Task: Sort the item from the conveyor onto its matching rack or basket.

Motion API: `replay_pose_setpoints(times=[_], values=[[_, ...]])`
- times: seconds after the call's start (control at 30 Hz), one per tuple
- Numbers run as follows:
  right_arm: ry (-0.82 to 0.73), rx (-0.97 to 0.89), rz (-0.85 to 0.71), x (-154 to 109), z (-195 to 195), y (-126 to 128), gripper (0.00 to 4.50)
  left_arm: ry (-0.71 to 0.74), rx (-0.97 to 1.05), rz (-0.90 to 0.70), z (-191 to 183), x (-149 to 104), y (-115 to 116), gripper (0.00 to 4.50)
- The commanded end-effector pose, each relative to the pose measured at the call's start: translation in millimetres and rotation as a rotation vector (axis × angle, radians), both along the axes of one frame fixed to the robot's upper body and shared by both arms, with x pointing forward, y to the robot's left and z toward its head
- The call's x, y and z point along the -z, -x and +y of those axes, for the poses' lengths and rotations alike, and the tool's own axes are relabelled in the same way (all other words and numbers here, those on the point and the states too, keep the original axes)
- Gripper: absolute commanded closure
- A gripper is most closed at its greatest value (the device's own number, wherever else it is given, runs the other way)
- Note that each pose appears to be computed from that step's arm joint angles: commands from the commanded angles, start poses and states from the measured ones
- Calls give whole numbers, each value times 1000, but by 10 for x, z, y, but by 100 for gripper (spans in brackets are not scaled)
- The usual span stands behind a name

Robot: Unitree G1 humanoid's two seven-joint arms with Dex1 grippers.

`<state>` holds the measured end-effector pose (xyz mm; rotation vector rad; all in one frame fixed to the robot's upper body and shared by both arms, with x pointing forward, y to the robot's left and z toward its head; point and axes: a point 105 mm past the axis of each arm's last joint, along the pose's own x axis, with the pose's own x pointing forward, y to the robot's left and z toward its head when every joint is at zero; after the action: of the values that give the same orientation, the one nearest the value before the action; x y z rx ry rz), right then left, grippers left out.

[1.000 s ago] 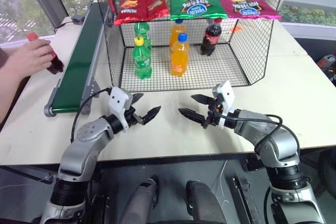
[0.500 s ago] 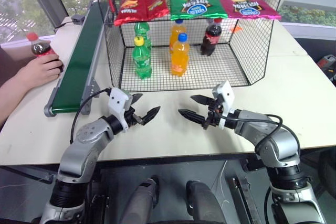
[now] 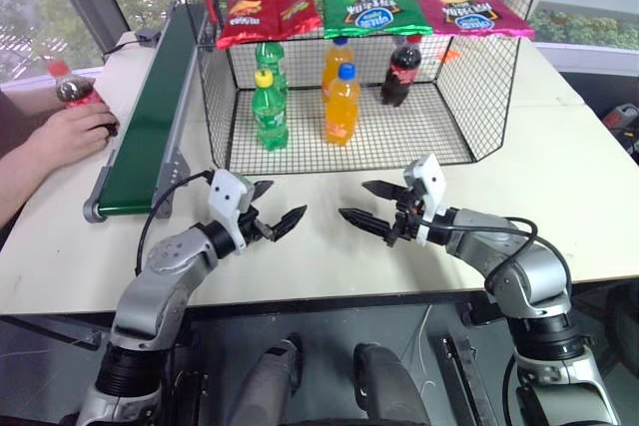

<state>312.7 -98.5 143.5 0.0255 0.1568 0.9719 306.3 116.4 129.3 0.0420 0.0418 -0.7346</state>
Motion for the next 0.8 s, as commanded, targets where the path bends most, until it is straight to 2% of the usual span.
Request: replay_pose_setpoints(times=[0.03,0.33,0.5,0.67,0.8], values=[[-26,-44,-71,-222,60,33,4,-7,-7,-114,13,-245,23,0],[-34,-87,-71,-253,133,23,4,-13,-53,-147,73,-345,34,0],[-40,-127,-67,-286,171,44,4,-49,-181,-139,252,-287,-41,0],[-44,-169,-69,-333,210,80,4,-30,-193,-142,257,-373,6,0],[-44,-243,-99,-448,269,146,4,-14,-168,-161,271,-544,123,0]])
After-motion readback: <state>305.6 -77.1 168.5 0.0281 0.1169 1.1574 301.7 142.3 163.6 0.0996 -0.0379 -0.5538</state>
